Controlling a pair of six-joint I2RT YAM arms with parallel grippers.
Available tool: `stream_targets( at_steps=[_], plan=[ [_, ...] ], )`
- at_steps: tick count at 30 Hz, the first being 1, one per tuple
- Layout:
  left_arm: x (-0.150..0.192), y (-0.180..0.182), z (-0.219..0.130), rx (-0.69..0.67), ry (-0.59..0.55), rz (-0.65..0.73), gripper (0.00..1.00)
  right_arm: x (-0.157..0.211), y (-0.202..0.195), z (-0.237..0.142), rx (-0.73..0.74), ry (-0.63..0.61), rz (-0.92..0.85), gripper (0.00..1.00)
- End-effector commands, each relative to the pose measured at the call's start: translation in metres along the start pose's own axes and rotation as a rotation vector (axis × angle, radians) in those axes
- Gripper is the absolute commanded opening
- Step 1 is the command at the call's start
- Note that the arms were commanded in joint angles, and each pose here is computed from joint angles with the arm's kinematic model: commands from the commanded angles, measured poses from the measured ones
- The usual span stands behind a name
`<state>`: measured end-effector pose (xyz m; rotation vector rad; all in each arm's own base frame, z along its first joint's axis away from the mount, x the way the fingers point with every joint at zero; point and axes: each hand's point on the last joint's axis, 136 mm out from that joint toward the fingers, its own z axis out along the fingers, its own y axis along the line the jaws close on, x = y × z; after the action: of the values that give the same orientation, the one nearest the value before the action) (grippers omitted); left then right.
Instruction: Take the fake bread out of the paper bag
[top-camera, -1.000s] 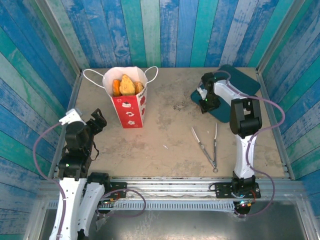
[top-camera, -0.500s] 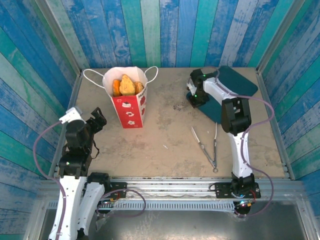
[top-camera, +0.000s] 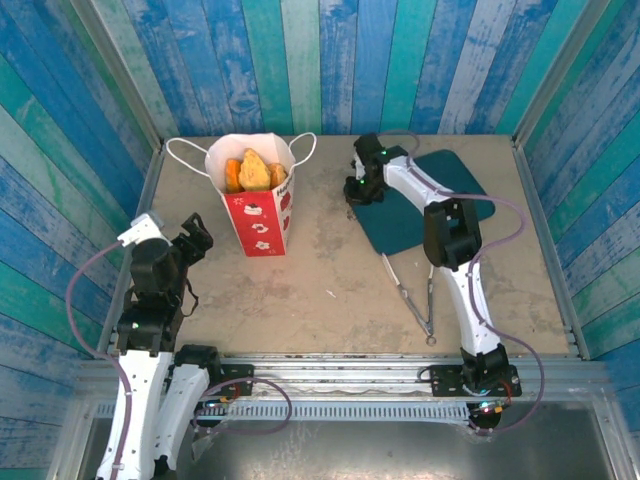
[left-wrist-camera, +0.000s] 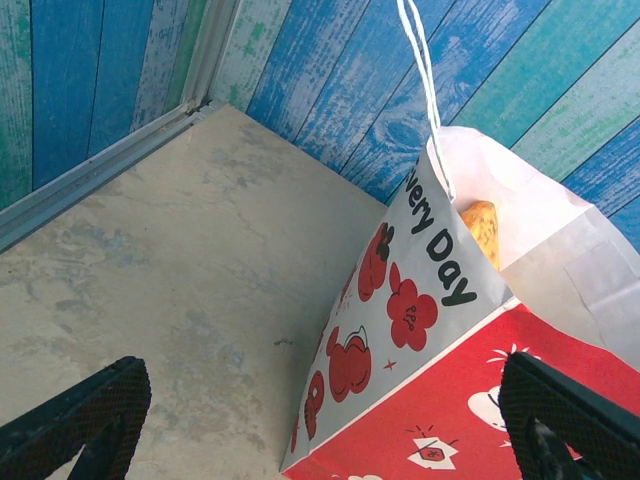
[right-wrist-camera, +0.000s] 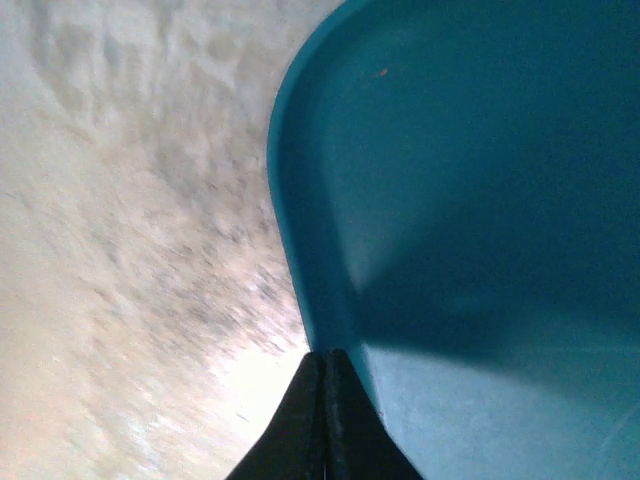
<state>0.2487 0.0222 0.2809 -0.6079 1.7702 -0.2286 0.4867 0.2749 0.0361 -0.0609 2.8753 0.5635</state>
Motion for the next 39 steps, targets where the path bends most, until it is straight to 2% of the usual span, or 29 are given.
stream_targets(
  at_steps=[1, 12, 17, 20, 22, 24, 27, 31, 35, 39],
  plan=[
    [-0.01, -0.009, -0.002, 0.038, -0.027, -0.037, 0.94, -0.006, 0.029, 0.028, -0.098, -0.012, 0.155, 0.01],
    [-0.009, -0.008, -0.004, 0.036, -0.022, -0.051, 0.94, -0.023, 0.084, 0.051, -0.238, -0.098, 0.327, 0.01],
    [-0.01, -0.008, -0.006, 0.035, -0.018, -0.039, 0.94, -0.029, 0.099, 0.021, -0.236, -0.122, 0.132, 0.22],
    [-0.011, -0.007, -0.008, 0.032, -0.023, -0.031, 0.94, -0.025, 0.091, -0.011, -0.149, -0.142, -0.056, 0.33],
    [-0.012, -0.008, -0.008, 0.033, -0.028, -0.025, 0.94, -0.027, 0.069, -0.037, -0.039, -0.186, -0.143, 0.39],
    [-0.014, -0.01, -0.009, 0.041, -0.036, -0.021, 0.94, -0.037, 0.042, -0.07, 0.021, -0.243, -0.16, 0.43],
    [-0.014, -0.013, -0.009, 0.055, -0.032, -0.016, 0.94, -0.05, -0.026, -0.111, 0.111, -0.277, -0.142, 0.43],
    [-0.015, -0.016, -0.011, 0.074, -0.033, -0.008, 0.94, -0.051, -0.141, -0.147, 0.219, -0.267, -0.023, 0.42],
    [-0.015, -0.019, -0.01, 0.089, -0.033, 0.006, 0.94, -0.043, -0.217, -0.159, 0.213, -0.231, 0.064, 0.41],
    [-0.008, -0.028, -0.009, 0.137, 0.013, 0.048, 0.94, -0.032, -0.262, -0.155, 0.241, -0.172, 0.094, 0.39]
  ],
)
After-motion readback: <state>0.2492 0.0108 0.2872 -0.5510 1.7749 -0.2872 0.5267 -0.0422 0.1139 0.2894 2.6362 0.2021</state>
